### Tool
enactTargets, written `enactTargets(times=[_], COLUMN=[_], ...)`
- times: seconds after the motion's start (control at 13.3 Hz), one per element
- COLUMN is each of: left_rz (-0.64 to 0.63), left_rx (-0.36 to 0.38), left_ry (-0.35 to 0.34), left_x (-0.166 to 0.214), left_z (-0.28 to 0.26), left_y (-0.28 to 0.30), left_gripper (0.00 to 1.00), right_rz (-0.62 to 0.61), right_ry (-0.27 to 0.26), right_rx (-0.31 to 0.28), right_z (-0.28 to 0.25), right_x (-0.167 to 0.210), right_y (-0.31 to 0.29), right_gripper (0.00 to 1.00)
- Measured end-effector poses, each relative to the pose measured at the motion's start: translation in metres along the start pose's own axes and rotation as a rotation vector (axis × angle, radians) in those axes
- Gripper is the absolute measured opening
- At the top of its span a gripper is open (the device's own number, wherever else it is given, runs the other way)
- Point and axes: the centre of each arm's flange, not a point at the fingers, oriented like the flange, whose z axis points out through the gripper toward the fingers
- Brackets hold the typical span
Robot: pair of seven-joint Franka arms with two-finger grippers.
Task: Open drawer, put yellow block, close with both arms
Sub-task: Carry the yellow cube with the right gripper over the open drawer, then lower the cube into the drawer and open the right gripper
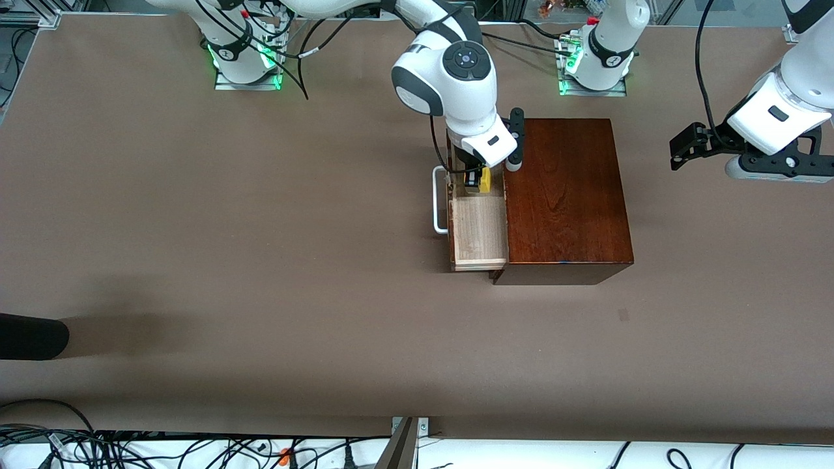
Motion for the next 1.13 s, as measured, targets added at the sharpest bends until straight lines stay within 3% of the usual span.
enactTargets(times=[0.45, 1.05, 1.13], left_rz=[0.001, -0.001, 0.000], left_rx=[0.000, -0.001, -0.001], left_ry=[0.001, -0.017, -0.018], left_x=[0.000, 0.003, 0.005], left_z=[-0.001, -0.005, -0.005], left_y=[0.000, -0.001, 0.000], left_gripper=[1.00, 1.00, 1.00], right_rz=[-0.030, -0.039, -0.037], right_ry=[-0.087, -0.093, -0.098], right_rx=[0.003, -0.007, -0.014], right_z=[0.030, 0.034, 0.034], right_x=[-0.006, -0.006, -0.007], right_y=[-0.007, -0.005, -0.002], right_gripper=[0.56, 0.56, 0.61])
